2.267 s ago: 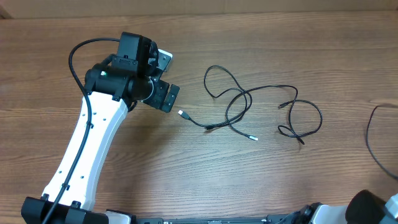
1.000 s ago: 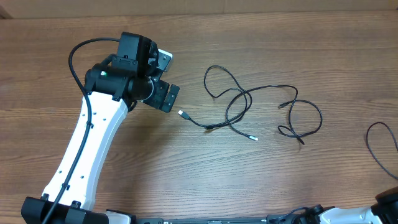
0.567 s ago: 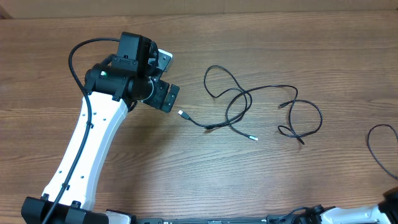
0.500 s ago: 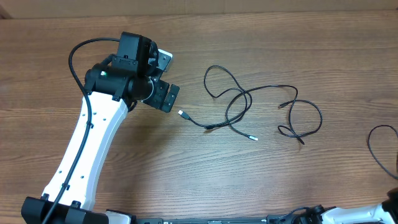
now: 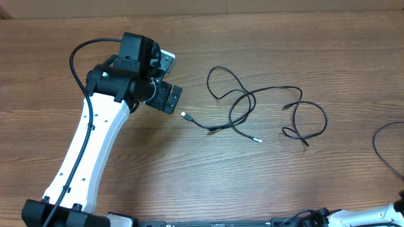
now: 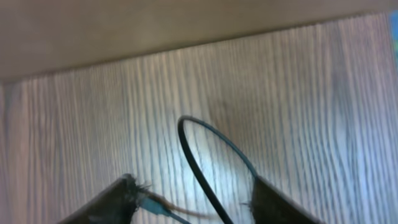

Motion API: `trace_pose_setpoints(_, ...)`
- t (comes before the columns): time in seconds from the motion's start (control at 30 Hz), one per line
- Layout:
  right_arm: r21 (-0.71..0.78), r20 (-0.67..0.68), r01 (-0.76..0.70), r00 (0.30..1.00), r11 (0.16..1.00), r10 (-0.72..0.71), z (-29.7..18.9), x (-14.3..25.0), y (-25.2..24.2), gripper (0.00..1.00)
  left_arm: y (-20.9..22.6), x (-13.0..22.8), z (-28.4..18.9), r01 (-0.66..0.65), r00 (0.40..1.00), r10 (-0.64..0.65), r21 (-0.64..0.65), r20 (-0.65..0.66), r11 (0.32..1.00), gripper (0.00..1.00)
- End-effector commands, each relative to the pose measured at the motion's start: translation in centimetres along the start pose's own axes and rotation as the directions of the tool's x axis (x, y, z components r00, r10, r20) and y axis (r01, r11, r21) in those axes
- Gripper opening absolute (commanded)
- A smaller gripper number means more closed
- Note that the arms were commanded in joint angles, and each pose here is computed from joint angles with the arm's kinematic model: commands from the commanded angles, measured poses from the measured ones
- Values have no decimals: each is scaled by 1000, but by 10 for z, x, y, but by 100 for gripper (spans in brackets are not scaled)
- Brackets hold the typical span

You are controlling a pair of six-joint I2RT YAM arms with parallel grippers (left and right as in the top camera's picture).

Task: Untangle cables
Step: 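Swing the right gripper back over the cable pile at center-right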

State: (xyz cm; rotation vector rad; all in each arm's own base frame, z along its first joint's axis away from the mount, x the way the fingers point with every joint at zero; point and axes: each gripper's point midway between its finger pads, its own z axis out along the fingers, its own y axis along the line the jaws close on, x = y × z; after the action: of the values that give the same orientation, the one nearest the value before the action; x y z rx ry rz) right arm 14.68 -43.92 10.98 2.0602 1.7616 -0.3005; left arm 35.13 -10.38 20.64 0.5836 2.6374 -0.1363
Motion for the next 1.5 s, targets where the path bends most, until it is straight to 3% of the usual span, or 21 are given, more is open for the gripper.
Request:
trace_pose_setpoints(0.0,-143,-66,1,998,990,-11,2,12,25,81,-2,-4,-2,-19,1000,18,12,12,1000,100)
trace_pose_setpoints(0.03,-180,-76,10,997,984,-25,1,13,31,87,-2,-4,-2,-18,1000,18,12,12,1000,100)
trace_pose_setpoints(0.07,-301,-99,55,991,952,-89,-5,19,52,100,-2,-4,-2,-19,1000,18,12,12,1000,100)
trace_pose_setpoints(0.1,-435,-111,91,982,896,-153,-15,26,74,100,-2,-4,-2,-19,1000,18,12,12,1000,100)
trace_pose_setpoints(0.17,-513,-118,95,977,853,-179,-25,28,87,100,-2,-4,-2,-19,1000,18,12,12,1000,100)
trace_pose_setpoints(0.4,-423,-41,146,983,894,-180,-63,16,81,100,-2,-4,-2,-18,1000,18,12,12,1000,100)
trace_pose_setpoints(0.6,-455,32,206,976,867,-215,-117,23,93,100,-2,-4,-2,-19,1000,18,12,12,1000,99)
trace_pose_setpoints(0.83,-602,6,352,899,716,-437,-164,96,143,100,-2,-4,-2,-19,1000,18,12,12,1000,99)
trace_pose_setpoints(1.0,-650,50,505,774,568,-631,-180,154,174,100,-2,-4,-2,-19,1000,18,12,12,1000,100)
trace_pose_setpoints(1.13,-688,145,625,617,369,-774,-202,210,202,100,-2,-4,-2,-19,1000,18,12,12,1000,100)
trace_pose_setpoints(1.37,-732,222,664,440,149,-870,-236,293,225,100,-2,-4,-2,-19,1000,18,12,12,1000,100)
trace_pose_setpoints(1.47,-745,227,661,384,95,-895,-240,321,228,100,-2,-4,-2,-19,1000,18,12,12,1000,100)
